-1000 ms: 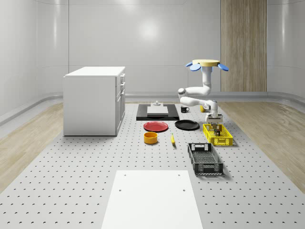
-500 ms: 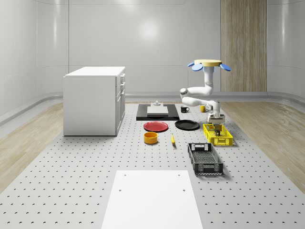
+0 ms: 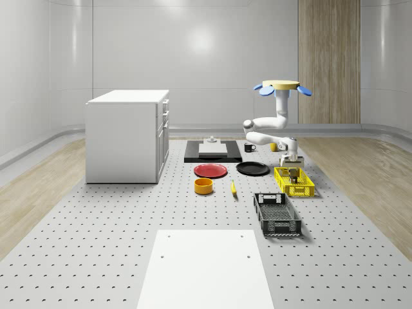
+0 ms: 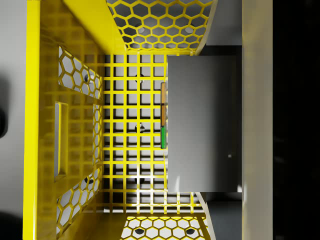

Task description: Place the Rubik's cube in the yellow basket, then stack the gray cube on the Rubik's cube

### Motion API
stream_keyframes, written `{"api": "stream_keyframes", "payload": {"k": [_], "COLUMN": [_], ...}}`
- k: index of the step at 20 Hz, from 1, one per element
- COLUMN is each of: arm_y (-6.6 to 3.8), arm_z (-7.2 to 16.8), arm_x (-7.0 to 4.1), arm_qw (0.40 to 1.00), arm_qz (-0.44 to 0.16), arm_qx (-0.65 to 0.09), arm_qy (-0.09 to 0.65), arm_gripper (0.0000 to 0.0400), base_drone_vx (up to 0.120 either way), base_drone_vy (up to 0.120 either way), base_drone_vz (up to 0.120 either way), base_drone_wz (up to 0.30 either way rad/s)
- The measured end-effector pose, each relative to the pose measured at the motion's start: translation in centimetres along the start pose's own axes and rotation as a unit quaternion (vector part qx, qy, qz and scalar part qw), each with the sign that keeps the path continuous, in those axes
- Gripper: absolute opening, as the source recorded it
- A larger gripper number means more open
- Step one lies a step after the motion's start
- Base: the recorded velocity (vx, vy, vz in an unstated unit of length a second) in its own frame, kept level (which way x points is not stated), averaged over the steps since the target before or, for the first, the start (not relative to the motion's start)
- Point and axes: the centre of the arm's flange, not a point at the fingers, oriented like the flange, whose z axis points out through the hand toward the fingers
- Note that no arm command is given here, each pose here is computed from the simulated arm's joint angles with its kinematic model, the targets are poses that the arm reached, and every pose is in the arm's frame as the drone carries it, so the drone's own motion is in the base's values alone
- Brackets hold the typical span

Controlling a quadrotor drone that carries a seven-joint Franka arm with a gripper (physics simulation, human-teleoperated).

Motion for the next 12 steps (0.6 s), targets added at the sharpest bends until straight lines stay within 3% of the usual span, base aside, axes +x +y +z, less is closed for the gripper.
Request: {"api": "stream_keyframes", "payload": {"k": [1,3,6,12], "arm_y": [0.0,-0.1,-0.1,-0.2], "arm_z": [0.0,0.1,-0.1,-2.0], "arm_x": [0.0,-0.1,-0.1,-0.2], "arm_qw": [1.0,1.0,1.0,1.0], "arm_qz": [0.0,0.0,0.0,0.0], "arm_qx": [0.0,0.0,0.0,0.0], "arm_qy": [0.0,0.0,0.0,0.0], "arm_gripper": [0.025,0.0309,0.0357,0.039], "base_drone_vx": [0.0,0.0,0.0,0.0], "base_drone_vy": [0.0,0.0,0.0,0.0], "base_drone_vz": [0.0,0.0,0.0,0.0], "base_drone_wz": [0.0,0.0,0.0,0.0]}}
